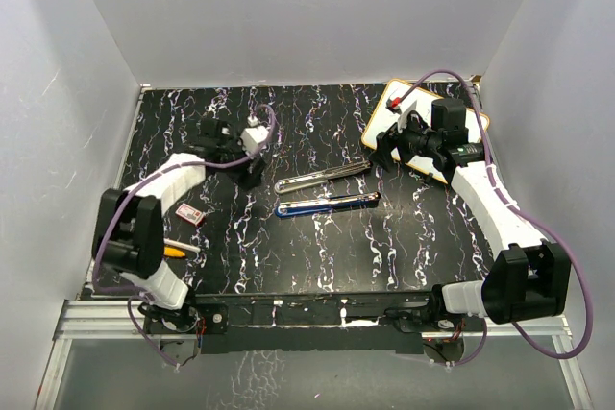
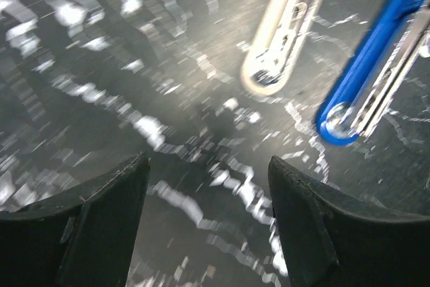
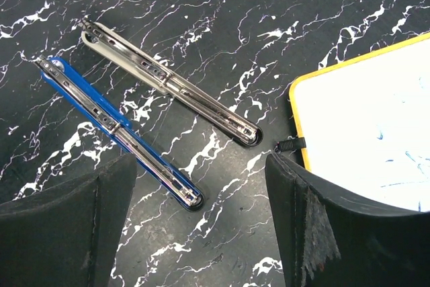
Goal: Load the staples into the stapler
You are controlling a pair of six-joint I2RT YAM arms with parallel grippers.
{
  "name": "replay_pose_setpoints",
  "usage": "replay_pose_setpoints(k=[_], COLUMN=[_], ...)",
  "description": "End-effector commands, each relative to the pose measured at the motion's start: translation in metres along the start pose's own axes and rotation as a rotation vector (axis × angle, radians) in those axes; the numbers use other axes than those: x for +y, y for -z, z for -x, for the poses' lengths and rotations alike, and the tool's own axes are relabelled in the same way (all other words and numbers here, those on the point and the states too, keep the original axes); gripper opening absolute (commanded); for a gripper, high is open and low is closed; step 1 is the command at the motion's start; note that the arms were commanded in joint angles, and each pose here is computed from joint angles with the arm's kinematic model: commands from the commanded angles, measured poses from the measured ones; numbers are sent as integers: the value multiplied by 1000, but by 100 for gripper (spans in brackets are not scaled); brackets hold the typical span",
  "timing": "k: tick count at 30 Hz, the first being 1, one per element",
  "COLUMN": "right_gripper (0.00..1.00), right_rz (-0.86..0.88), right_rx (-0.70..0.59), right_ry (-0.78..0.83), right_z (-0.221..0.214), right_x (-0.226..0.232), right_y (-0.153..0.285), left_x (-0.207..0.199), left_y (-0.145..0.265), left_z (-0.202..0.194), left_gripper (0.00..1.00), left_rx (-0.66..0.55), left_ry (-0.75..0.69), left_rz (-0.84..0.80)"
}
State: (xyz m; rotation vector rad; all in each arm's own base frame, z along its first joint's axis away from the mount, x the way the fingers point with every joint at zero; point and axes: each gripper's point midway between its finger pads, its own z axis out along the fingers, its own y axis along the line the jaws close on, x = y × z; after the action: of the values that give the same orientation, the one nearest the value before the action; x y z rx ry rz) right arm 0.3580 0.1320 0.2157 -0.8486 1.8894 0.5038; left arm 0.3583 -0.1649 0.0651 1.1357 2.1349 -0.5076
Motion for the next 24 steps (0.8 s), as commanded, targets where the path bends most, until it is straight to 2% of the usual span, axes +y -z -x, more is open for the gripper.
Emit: replay_pose_setpoints(k=[1,4,8,12,17,24], right_gripper=[80,80,80,80,80,80], right_rz=[-14,34,98,146,159,167], right_rx=[-35,-53,-84,-100,-106,-89], right_ry=[-1,15,6,5,19,23], right_z=[13,13,9,8,4,-6], right_x=[0,8,19,27,34,37], right_y=[6,3,-3,-4,0,-1], left_x=[33,43,51,61,59,55], left_y=[93,140,172,174,160,146], left_z=[-34,-76,-110,-115,-128,-144], left_gripper=[70,71,73,73,74,77], left_rx=[196,263,328,340,350,353], left_ry=[151,177,44,-131,-441,-578], left_rz=[230,261,204,91,-107,-304])
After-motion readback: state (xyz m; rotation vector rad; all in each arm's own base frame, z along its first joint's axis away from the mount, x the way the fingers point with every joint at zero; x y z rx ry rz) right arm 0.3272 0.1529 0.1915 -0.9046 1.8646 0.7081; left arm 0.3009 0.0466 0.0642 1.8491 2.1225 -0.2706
